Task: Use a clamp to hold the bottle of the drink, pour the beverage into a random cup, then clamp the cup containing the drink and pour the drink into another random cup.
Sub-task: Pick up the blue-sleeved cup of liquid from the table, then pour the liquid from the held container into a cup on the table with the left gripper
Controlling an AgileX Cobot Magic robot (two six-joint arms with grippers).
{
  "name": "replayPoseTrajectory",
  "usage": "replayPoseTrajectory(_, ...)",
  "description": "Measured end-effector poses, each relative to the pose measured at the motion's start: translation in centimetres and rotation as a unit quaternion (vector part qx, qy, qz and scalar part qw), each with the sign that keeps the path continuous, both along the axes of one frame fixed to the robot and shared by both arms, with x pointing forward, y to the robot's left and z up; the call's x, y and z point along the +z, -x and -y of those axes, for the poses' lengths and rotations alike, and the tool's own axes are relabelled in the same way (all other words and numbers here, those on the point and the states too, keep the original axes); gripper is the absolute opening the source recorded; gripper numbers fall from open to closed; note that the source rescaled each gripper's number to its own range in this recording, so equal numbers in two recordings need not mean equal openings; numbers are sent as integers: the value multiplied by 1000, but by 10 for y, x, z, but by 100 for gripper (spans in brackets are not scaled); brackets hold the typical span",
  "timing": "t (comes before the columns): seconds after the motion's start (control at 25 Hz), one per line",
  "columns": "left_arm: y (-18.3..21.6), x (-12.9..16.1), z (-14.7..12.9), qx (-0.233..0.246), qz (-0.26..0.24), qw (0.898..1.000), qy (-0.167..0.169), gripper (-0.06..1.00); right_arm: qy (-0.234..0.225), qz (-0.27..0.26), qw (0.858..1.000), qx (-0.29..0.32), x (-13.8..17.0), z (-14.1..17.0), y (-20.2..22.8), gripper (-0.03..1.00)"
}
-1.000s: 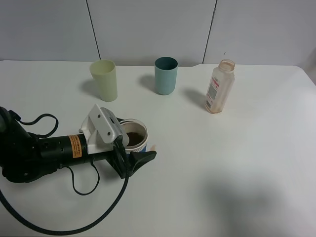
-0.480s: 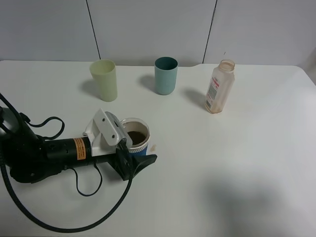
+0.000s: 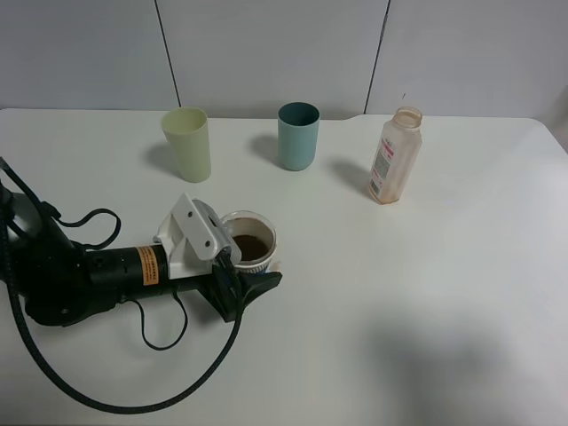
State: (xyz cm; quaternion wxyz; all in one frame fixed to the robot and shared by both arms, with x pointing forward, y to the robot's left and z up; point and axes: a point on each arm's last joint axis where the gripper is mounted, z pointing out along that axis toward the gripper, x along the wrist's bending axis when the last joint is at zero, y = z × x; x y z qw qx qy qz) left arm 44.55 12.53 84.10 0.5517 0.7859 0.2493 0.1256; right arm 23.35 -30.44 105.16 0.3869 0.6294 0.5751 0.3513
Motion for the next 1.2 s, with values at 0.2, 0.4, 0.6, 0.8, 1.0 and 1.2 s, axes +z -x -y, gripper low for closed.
replayPoseTrajectory(0.2, 0, 0, 0, -2, 0, 1000, 0, 5, 0, 0, 1000, 0, 0, 0, 0, 100)
replayPoseTrajectory(0.4, 1, 0, 1, -8, -1, 1000, 1, 5, 0, 0, 1000, 0, 0, 0, 0, 100)
replayPoseTrajectory(0.6, -1, 2, 0, 11, -26, 1000, 15, 5, 0, 0, 1000, 0, 0, 0, 0, 100)
replayPoseTrajectory(0.8, -8, 15, -2, 62, -28, 997, 43, 5, 0, 0, 1000, 0, 0, 0, 0, 100)
replayPoseTrajectory(1.0, -15, 30, -8, 113, -12, 991, 64, 5, 0, 0, 1000, 0, 0, 0, 0, 100)
replayPoseTrajectory(1.2, -10, 36, -24, 179, -12, 982, 65, 5, 0, 0, 1000, 0, 0, 0, 0, 100)
